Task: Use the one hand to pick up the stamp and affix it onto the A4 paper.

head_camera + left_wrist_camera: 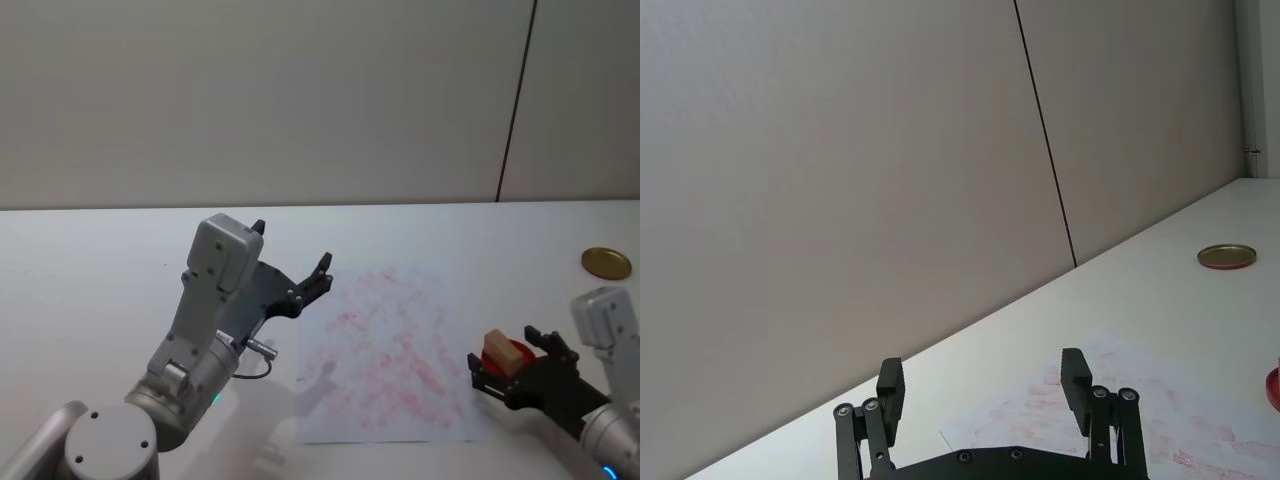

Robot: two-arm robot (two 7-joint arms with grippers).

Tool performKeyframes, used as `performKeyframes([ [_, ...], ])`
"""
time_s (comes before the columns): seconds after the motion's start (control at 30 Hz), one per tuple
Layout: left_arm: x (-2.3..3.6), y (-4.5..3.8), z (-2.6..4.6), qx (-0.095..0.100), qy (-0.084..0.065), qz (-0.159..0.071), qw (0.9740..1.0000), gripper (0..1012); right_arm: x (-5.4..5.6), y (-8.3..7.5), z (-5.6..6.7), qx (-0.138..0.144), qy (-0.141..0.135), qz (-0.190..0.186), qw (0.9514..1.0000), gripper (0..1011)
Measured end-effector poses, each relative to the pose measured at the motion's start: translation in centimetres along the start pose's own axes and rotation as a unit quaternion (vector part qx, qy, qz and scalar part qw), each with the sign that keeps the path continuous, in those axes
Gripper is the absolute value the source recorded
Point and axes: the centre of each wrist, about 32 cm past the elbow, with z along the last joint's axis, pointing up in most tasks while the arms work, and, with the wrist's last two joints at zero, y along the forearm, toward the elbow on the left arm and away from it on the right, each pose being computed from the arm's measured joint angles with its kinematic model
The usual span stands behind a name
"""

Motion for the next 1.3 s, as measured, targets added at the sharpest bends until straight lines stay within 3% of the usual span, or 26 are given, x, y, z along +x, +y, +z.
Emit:
performKeyframes([
  [0.37, 0.0, 0.0, 0.0, 0.0, 0.0, 0.0, 1.0, 993, -0.19, 0.54, -0.39, -0.012, -0.003, 0.0, 0.9999, 735],
  [0.67, 0.0, 0.0, 0.0, 0.0, 0.0, 0.0, 1.0, 993, -0.25, 0.66, -0.4, -0.001, -0.018, -0.007, 0.9998, 415],
  [0.83, 0.0, 0.0, 0.0, 0.0, 0.0, 0.0, 1.0, 993, -0.22, 0.68, -0.32, 0.007, -0.028, -0.013, 0.9995, 303],
  [0.87, 0.0, 0.0, 0.0, 0.0, 0.0, 0.0, 1.0, 993, -0.2, 0.69, -0.27, 0.009, -0.031, -0.015, 0.9993, 239],
  [1.3, 0.0, 0.0, 0.0, 0.0, 0.0, 0.0, 1.0, 993, -0.07, 0.85, 0.12, 0.022, -0.049, -0.023, 0.9983, 218],
])
